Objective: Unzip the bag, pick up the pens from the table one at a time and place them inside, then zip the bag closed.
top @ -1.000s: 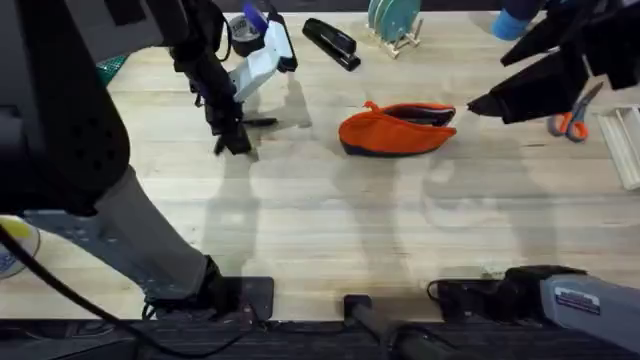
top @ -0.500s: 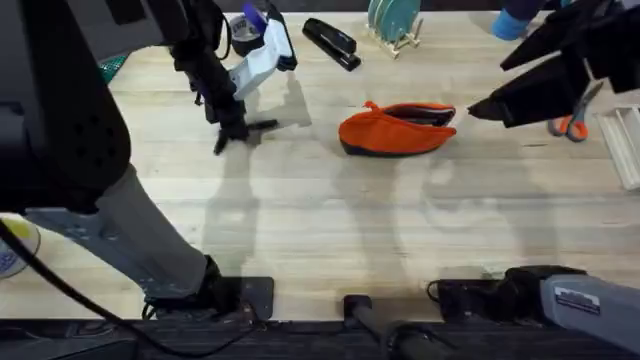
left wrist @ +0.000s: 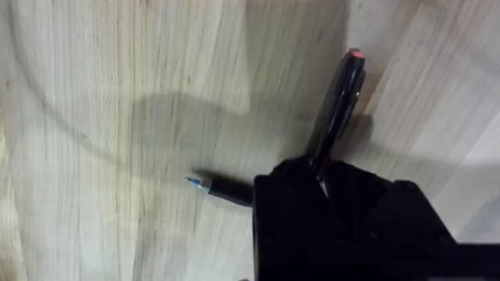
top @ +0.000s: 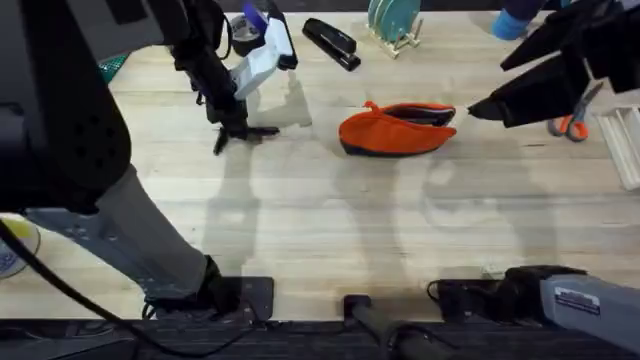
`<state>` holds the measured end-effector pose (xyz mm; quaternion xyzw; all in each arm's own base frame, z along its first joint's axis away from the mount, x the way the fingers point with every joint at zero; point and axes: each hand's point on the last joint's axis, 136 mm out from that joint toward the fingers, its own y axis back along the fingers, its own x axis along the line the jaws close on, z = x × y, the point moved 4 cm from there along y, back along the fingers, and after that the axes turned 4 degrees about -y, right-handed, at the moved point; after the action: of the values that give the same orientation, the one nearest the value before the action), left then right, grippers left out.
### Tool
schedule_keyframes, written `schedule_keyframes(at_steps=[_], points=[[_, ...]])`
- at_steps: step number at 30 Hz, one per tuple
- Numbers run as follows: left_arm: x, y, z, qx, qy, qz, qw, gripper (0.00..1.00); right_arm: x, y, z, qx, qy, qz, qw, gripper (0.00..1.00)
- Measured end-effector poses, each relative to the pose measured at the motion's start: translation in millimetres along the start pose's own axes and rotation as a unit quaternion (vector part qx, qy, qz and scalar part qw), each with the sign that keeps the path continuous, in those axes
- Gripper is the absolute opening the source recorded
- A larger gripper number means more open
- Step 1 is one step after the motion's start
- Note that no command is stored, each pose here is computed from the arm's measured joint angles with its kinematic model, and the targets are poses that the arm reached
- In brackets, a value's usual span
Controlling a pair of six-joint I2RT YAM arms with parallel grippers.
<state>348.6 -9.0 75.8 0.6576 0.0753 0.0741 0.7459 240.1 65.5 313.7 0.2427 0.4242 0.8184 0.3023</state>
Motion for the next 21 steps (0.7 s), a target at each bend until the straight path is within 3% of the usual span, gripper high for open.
schedule_keyframes(at_steps=[9, 21], points=[[11.6, 8.2, 4.0, -0.001, 0.004, 0.010, 1.000, 0.042, 0.0, 0.0, 0.0, 0.000, 0.000, 0.000, 1.000, 0.996], [33.9, 66.0, 29.0, -0.035, 0.001, 0.039, 0.999, 0.042, 0.0, 0.0, 0.0, 0.000, 0.000, 0.000, 1.000, 0.996]])
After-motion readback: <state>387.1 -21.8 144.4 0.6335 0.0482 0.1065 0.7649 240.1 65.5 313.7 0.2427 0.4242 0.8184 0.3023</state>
